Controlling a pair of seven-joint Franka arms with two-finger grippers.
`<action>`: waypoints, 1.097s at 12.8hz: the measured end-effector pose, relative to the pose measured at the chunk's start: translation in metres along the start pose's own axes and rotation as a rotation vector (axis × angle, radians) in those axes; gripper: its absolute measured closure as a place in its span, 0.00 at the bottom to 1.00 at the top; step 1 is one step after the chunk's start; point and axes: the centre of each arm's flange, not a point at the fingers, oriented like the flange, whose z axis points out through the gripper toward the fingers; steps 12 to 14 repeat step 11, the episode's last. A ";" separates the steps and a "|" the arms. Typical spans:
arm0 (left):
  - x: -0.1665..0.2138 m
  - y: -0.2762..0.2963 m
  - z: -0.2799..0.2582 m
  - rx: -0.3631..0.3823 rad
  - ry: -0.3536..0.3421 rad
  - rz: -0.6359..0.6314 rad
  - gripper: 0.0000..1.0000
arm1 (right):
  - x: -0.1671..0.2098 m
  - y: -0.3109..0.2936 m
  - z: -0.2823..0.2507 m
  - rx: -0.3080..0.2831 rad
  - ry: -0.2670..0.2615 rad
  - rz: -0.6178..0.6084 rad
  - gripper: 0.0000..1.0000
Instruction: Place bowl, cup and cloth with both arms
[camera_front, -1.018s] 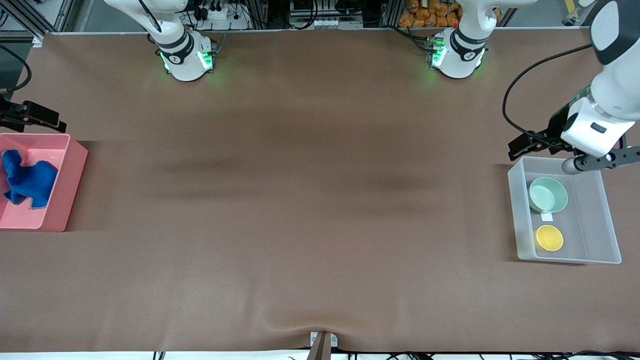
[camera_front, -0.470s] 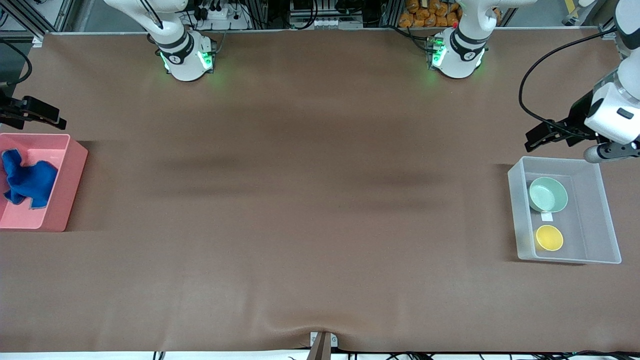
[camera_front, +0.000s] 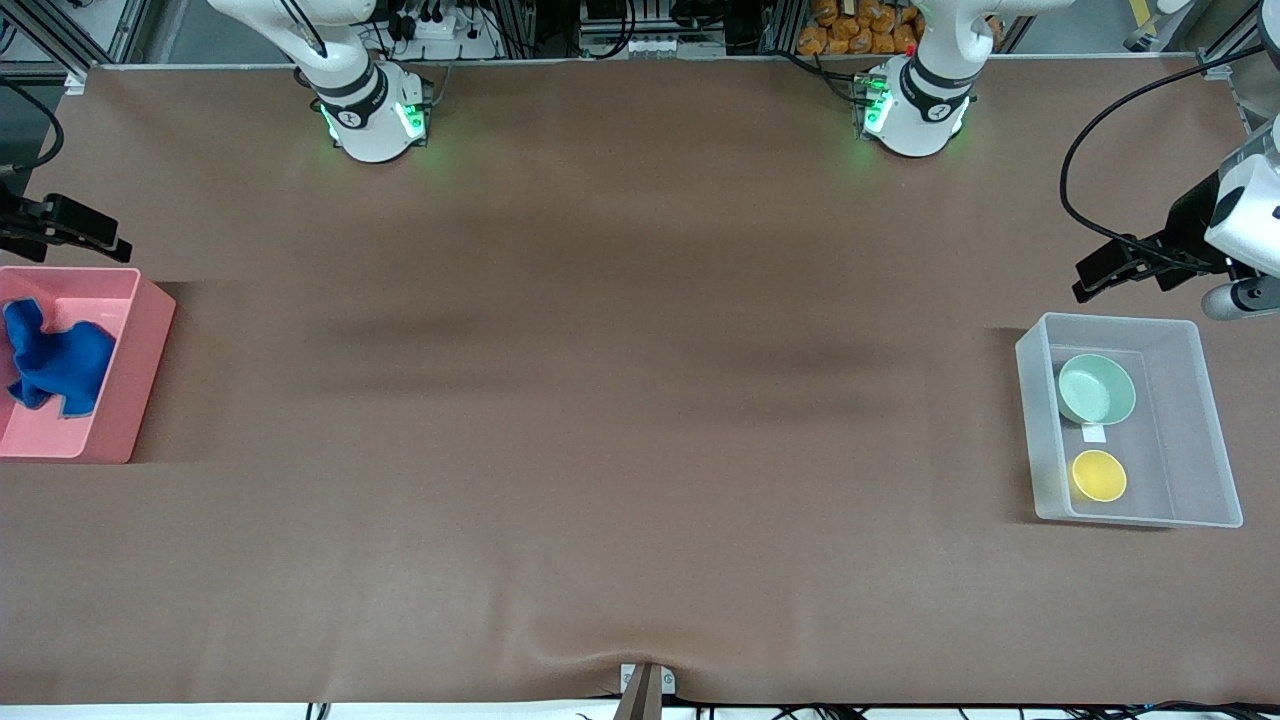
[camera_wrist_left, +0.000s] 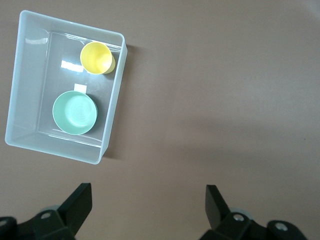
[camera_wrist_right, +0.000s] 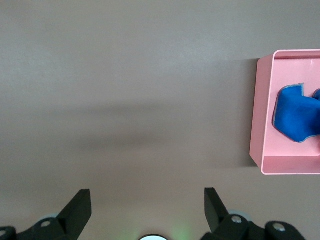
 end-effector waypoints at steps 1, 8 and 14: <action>0.000 0.000 0.000 0.000 0.001 0.000 0.00 | 0.000 -0.001 0.000 0.000 0.001 -0.003 0.00; 0.002 -0.002 -0.011 -0.012 0.022 0.056 0.00 | 0.002 0.001 -0.001 -0.002 0.014 0.002 0.00; 0.002 -0.002 -0.011 -0.012 0.022 0.091 0.00 | 0.002 0.002 0.000 -0.002 0.013 0.003 0.00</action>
